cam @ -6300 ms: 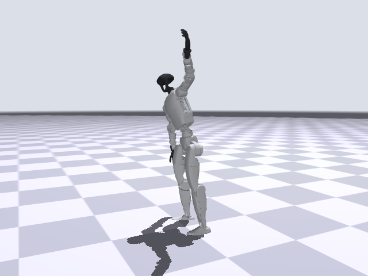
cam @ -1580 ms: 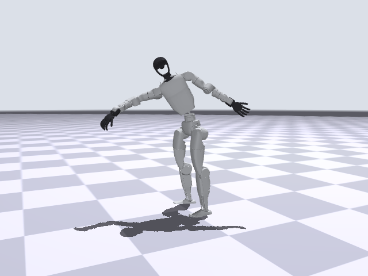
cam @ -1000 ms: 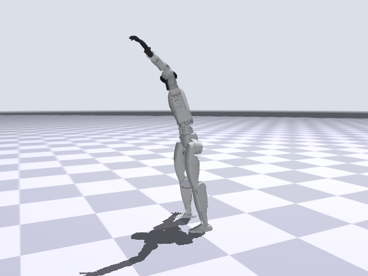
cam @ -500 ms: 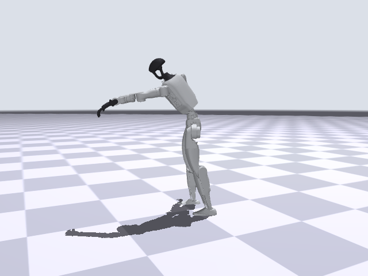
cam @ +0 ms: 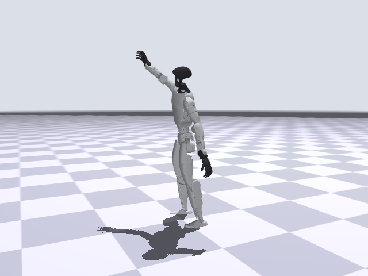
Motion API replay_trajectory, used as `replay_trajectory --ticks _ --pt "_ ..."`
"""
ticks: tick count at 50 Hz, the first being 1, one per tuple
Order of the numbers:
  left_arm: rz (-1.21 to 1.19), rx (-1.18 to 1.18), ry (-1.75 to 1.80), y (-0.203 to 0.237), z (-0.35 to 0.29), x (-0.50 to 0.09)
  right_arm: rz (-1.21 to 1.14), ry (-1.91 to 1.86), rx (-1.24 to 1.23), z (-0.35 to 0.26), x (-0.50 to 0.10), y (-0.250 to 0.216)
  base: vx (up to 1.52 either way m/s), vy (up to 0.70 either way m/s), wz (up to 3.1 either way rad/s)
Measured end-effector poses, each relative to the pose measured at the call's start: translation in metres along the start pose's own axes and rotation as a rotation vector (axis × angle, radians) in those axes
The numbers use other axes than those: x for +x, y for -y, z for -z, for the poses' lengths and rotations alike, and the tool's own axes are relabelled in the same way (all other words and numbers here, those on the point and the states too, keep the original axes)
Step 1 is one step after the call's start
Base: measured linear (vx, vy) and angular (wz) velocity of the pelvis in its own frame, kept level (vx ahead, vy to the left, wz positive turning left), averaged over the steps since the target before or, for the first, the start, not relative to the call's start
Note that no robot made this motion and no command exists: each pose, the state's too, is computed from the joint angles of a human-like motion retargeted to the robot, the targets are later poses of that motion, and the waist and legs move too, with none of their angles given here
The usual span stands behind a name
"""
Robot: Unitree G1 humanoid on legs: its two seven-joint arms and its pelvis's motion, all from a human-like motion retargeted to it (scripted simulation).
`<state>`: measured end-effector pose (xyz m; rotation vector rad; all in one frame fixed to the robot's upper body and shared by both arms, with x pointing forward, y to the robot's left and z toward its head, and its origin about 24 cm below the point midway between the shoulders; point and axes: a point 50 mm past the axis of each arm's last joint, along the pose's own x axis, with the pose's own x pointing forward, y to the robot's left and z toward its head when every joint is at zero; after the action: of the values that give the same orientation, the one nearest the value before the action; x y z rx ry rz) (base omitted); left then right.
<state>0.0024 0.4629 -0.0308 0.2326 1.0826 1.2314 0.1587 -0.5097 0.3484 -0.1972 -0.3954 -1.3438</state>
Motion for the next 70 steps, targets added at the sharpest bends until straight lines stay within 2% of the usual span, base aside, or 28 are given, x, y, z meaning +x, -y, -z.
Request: replay_trajectory --ticks 5,9,13,18,25,30,36,40,45,48,50,55,58,62,66,70 --pt "0.035 -0.076 0.030 0.022 -0.020 -0.003 -0.057 0.200 -0.199 -0.055 0.001 -0.010 0.00 0.02 0.40" --pt "0.063 -0.133 -0.065 0.035 0.015 -0.007 -0.231 0.360 -0.480 -0.100 -0.023 -0.102 0.01 0.01 0.56" --pt "0.148 -0.204 -0.152 0.067 0.043 -0.018 -0.367 0.479 -0.740 -0.110 -0.051 -0.158 0.02 0.01 0.73" --pt "0.245 -0.378 -0.293 0.107 0.071 -0.037 -0.581 0.453 -0.893 -0.070 -0.084 -0.209 0.03 0.00 0.93" --pt "0.269 -0.645 -0.507 0.136 0.107 -0.061 -0.886 0.229 -1.033 0.051 -0.133 -0.235 0.02 -0.01 1.13" --pt "0.213 -0.850 -0.570 0.129 0.111 -0.059 -1.047 0.040 -1.180 0.159 -0.176 -0.209 0.00 -0.01 1.07" --pt "0.083 -1.056 -0.523 0.090 0.087 -0.034 -1.268 -0.255 -1.349 0.276 -0.255 -0.136 -0.01 -0.02 0.66" --pt "-0.020 -1.190 -0.414 0.048 0.049 -0.014 -1.448 -0.436 -1.423 0.326 -0.317 -0.074 -0.01 -0.01 0.13" --pt "-0.083 -1.387 -0.199 -0.013 -0.018 0.002 -1.613 -0.700 -1.462 0.356 -0.375 0.012 -0.02 -0.02 -0.17" --pt "-0.080 -1.513 -0.035 -0.056 -0.065 0.001 -1.568 -0.964 -1.452 0.361 -0.389 0.070 -0.03 -0.03 -0.43" --pt "-0.065 -1.588 0.091 -0.087 -0.097 -0.006 -1.449 -1.163 -1.427 0.361 -0.387 0.109 -0.03 -0.03 -0.49" --pt "0.012 -1.705 0.461 -0.169 -0.181 -0.048 -0.937 -1.443 -1.321 0.347 -0.345 0.177 -0.03 -0.02 -0.52" --pt "0.087 -1.733 0.707 -0.213 -0.228 -0.091 -0.701 -1.401 -1.248 0.337 -0.309 0.189 -0.03 -0.01 -0.53" --pt "0.203 -1.671 1.043 -0.254 -0.275 -0.157 -0.547 -1.272 -1.120 0.328 -0.267 0.174 -0.03 -0.01 -0.54" --pt "0.243 -1.418 1.300 -0.266 -0.305 -0.212 -0.499 -1.164 -0.995 0.325 -0.241 0.141 -0.02 -0.01 -0.62" --pt "0.161 -1.048 1.425 -0.246 -0.328 -0.243 -0.496 -1.097 -0.913 0.325 -0.231 0.103 -0.02 -0.01 -0.76"
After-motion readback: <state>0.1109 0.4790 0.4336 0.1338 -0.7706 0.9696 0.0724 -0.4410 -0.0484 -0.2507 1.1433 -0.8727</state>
